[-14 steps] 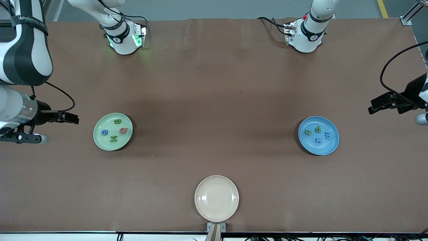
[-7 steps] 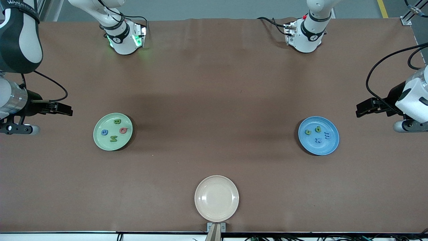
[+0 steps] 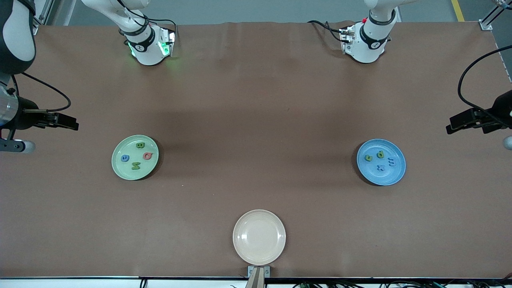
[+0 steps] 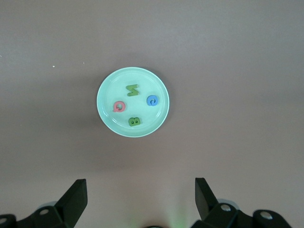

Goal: Sort upper and lower case letters into plates

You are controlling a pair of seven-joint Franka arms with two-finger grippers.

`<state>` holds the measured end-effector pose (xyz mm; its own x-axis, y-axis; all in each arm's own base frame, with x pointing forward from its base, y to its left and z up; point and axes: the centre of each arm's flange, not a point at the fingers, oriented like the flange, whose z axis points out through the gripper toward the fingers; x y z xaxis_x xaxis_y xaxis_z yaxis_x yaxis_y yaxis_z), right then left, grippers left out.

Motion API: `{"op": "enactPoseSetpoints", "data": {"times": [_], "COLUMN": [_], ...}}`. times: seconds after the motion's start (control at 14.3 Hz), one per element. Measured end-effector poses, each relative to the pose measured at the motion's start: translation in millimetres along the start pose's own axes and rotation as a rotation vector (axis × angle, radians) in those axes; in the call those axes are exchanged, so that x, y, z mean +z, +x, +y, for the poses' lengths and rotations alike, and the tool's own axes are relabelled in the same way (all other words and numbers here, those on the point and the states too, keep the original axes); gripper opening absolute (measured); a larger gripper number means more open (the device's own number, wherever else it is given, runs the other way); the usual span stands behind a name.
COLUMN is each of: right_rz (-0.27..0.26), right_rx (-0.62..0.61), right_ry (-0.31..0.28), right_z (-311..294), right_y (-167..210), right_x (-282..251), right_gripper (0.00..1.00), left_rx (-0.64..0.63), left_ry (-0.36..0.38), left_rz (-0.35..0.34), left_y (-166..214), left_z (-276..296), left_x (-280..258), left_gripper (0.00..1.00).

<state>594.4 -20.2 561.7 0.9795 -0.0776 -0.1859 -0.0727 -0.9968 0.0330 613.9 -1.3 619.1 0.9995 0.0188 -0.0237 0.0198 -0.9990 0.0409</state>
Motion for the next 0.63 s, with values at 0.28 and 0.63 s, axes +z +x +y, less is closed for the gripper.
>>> {"op": "enactPoseSetpoints", "data": {"times": [0.28,0.63], "right_rz": [0.013,0.033], "right_rx": [0.013,0.014], "right_ry": [0.003,0.011], "right_z": [7.9,8.0], "right_y": [-0.2,0.2], "right_x": [-7.9,-17.1], "right_gripper": [1.0,1.0], "left_rx": [0.014,0.004], "left_ry": [0.029,0.051], "left_rz": [0.017,0.024], "left_y": [-5.5,-7.4], "left_z": [17.5,18.1], "left_x": [-9.0,-12.6], "left_gripper": [1.0,1.0]}}
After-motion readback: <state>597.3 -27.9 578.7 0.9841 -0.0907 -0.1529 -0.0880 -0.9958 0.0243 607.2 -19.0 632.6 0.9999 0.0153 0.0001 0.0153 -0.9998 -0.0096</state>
